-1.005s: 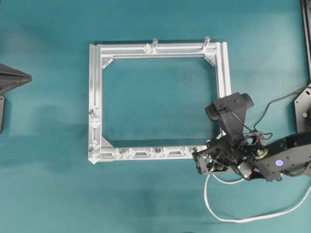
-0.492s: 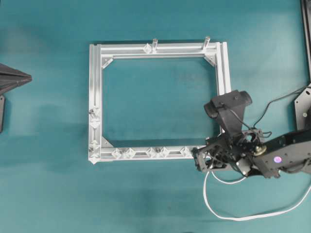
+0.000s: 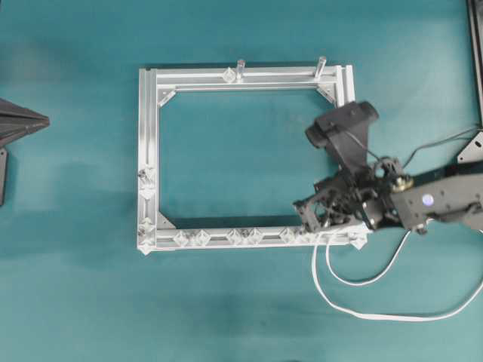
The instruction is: Move the cable alternately left and right between 8 closely spaced pins so it hooks onto each one.
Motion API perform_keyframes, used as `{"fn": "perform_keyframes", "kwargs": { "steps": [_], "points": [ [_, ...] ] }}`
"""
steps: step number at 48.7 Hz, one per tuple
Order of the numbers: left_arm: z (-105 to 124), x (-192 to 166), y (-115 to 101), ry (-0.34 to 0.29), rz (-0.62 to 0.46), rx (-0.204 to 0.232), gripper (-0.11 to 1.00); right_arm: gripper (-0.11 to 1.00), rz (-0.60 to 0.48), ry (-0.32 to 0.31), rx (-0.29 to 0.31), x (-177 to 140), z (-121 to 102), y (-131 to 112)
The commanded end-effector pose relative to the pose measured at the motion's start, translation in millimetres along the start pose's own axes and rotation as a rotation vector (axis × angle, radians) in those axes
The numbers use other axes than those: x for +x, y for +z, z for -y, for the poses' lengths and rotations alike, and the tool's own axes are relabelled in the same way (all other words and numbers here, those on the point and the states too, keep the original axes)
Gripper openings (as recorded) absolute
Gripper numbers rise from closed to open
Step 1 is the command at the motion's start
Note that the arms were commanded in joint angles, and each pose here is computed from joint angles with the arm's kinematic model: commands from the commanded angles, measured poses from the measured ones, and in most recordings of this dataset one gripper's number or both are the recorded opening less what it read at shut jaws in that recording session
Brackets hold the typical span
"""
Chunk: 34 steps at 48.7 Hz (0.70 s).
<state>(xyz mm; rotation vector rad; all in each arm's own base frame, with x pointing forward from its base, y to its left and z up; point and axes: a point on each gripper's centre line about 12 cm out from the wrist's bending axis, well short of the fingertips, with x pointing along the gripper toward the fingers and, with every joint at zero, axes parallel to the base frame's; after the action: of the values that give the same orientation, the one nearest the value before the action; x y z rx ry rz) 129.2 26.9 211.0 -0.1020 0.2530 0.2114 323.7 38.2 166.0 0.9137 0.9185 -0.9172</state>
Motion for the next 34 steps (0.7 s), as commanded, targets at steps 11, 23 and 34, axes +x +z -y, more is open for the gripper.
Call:
{"fn": "perform_keyframes", "kwargs": {
  "steps": [11,23,34],
  "points": [
    [0.3,0.1,4.6,-0.001,0.012,0.003,0.0,0.14,0.016,0.098,-0.05,-5.3,-9.6,25.6],
    [0.3,0.1,4.6,-0.001,0.012,0.003,0.0,0.14,0.024,0.114,-0.083,-0.9,-11.4,34.9],
    [0.3,0.1,4.6,-0.001,0.012,0.003,0.0,0.14,0.029,0.135,-0.117,6.2,-22.2,40.7]
  ]
}}
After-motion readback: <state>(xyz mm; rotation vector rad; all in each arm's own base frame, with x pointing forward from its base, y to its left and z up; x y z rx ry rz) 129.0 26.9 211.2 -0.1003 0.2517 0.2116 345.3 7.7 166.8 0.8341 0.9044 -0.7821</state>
